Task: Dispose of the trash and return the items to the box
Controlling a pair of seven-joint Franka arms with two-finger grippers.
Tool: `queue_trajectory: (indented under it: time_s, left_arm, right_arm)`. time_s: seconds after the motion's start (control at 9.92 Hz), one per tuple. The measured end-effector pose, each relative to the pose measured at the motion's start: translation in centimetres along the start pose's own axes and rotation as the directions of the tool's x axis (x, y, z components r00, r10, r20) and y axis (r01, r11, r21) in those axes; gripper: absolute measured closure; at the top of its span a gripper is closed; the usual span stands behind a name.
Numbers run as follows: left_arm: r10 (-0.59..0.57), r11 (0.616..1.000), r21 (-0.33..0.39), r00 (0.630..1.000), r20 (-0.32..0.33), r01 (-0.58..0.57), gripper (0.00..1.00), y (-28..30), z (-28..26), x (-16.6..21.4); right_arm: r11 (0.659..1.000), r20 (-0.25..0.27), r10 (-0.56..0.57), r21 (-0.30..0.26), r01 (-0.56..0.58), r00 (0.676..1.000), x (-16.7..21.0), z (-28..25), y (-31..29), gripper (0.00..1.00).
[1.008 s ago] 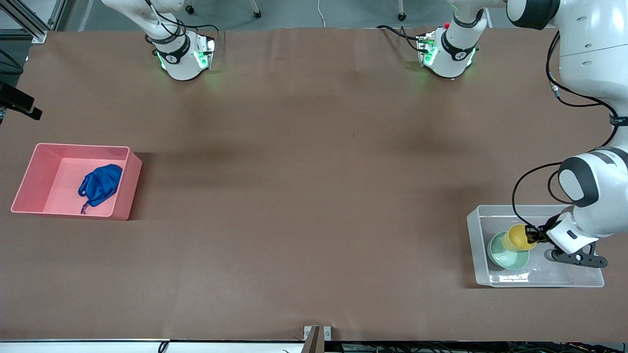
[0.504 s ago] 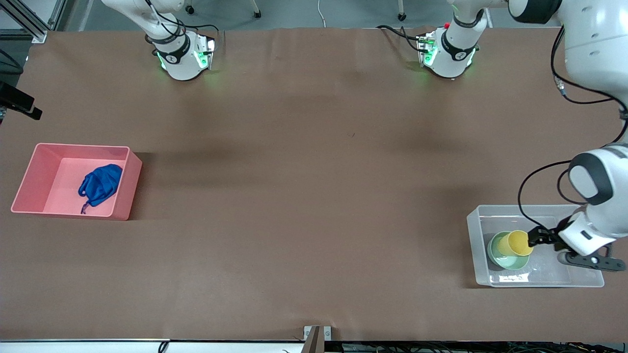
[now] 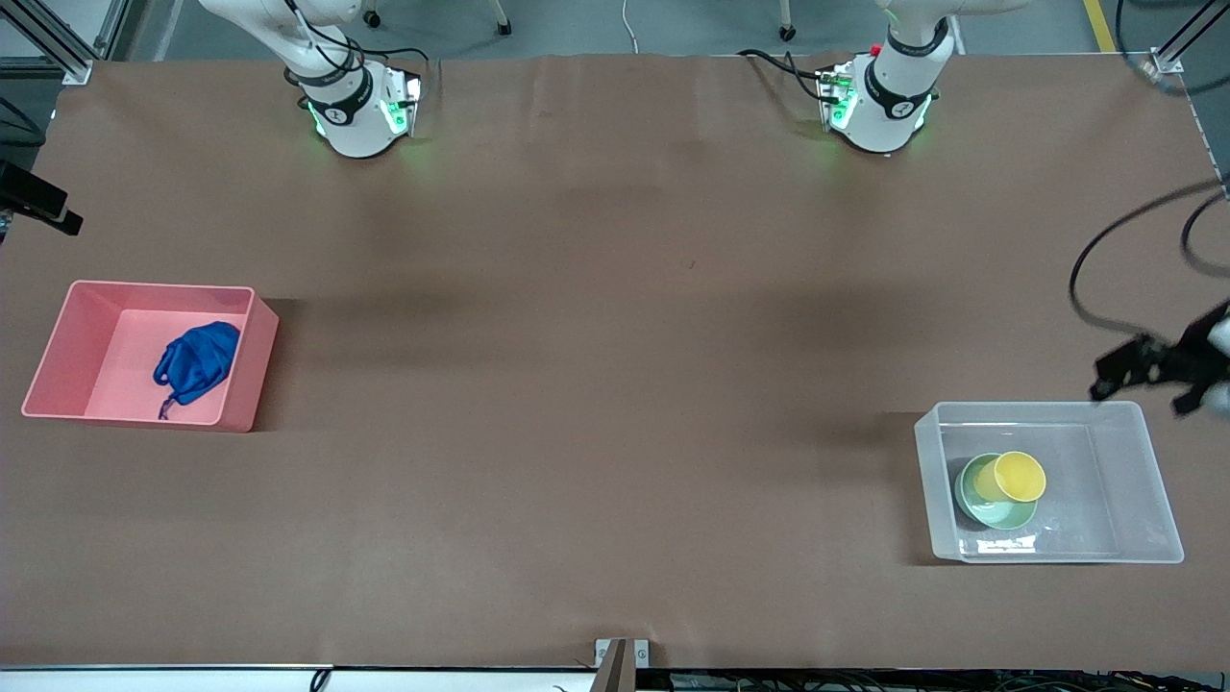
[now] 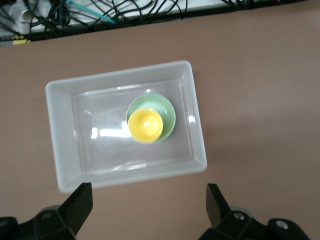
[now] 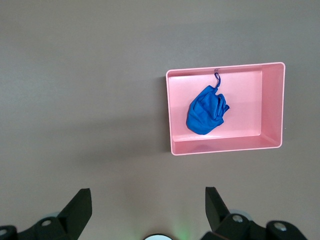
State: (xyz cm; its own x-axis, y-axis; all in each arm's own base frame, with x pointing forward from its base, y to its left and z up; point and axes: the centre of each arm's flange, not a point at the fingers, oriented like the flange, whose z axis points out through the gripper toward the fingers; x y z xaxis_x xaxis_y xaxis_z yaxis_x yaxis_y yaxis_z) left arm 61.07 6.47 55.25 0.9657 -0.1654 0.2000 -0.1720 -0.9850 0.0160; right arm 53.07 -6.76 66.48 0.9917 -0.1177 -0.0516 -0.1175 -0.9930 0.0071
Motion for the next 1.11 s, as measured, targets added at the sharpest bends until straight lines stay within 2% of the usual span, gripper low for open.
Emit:
queue_trajectory:
  time_s: [0.1,0.3,0.61,0.81,1.11]
  left_arm:
    - [0.007,1.0,-0.011,1.0,0.015,-0.007,0.0,1.3,-2.5,-1.9]
    - [-0.001,1.0,-0.028,0.999,0.046,0.002,0.0,4.7,-6.2,-3.4]
    - [-0.035,0.999,0.023,0.998,0.058,0.034,0.0,7.5,-12.4,-2.9]
    - [-0.089,0.996,0.026,0.993,0.081,0.087,0.0,7.7,-13.9,-3.1]
    - [-0.112,0.994,0.024,0.985,0.13,0.109,0.0,8.3,-13.2,-3.4]
  right_arm:
    - [1.0,0.0,0.001,0.0,-0.001,1.0,0.0,0.0,0.0,0.0]
    - [1.0,0.0,0.001,0.0,-0.001,1.0,0.0,0.0,0.1,0.0]
    - [1.0,0.0,0.001,0.0,-0.001,1.0,0.0,0.0,0.1,0.0]
    - [1.0,0.0,0.001,0.0,-0.001,1.0,0.0,0.0,0.1,0.0]
    - [1.0,0.0,0.001,0.0,-0.001,1.0,0.0,0.0,0.1,0.0]
